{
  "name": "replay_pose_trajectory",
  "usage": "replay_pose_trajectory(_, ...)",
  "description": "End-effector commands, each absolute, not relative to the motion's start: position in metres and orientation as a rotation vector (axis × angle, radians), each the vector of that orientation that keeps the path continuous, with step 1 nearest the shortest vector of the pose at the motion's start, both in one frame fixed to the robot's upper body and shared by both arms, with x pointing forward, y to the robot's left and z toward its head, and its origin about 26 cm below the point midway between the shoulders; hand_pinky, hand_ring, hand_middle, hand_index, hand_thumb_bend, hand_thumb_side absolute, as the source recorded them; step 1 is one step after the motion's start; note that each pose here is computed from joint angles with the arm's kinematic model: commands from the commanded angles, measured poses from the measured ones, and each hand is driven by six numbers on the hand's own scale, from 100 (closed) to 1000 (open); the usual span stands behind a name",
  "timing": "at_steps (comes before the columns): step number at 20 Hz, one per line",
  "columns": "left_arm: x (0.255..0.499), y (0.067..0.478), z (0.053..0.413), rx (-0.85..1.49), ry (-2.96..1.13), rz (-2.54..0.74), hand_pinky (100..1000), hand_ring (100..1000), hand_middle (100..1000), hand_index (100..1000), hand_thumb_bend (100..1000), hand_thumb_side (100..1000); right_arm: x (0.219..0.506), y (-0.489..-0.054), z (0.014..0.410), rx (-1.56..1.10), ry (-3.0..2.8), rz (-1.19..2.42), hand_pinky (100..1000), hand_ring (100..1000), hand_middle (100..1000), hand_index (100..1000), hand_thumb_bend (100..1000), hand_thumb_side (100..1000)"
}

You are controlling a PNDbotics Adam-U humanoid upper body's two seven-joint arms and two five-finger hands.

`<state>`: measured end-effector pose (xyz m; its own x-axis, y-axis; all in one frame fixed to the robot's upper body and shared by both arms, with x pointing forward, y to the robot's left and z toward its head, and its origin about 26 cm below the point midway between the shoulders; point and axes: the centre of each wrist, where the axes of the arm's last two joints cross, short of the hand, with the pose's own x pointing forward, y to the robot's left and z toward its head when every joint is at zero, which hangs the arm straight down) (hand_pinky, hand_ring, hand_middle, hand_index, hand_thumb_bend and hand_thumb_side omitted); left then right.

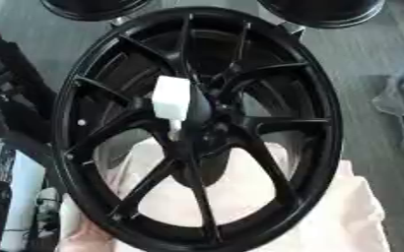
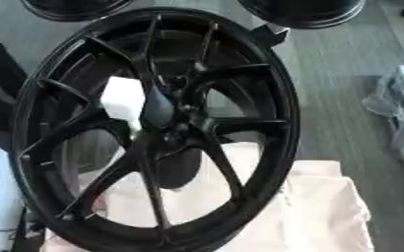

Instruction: Pull the pin out of the wheel hub.

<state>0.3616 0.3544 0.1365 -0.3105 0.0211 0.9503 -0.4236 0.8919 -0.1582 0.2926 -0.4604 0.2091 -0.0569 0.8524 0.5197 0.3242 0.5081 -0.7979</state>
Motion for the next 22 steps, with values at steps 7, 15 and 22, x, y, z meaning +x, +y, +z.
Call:
replay_pose_trajectory(7, 0.363, 0.351, 0.149, 0.291, -1.88, 0.406, 641, 740, 693, 693, 329, 740, 0.272, -0.452, 0.218, -1.038, -1.767, 0.4, 873, 792, 754, 822, 100, 648)
replay_pose_trajectory(15, 0.365, 0.344, 0.151, 0.278, -1.903, 0.388, 640, 740, 696, 694, 324, 732, 0.31, -0.418, 0.195, -0.823, -1.937, 0.209, 902, 791, 746, 814, 100, 687)
replay_pose_trajectory(22, 0.364, 0.339, 0.153, 0.279, -1.947, 0.362, 638, 749, 724, 705, 318, 733, 0.336, -0.403, 0.179, -0.436, -2.094, -0.063, 893, 762, 711, 785, 100, 666)
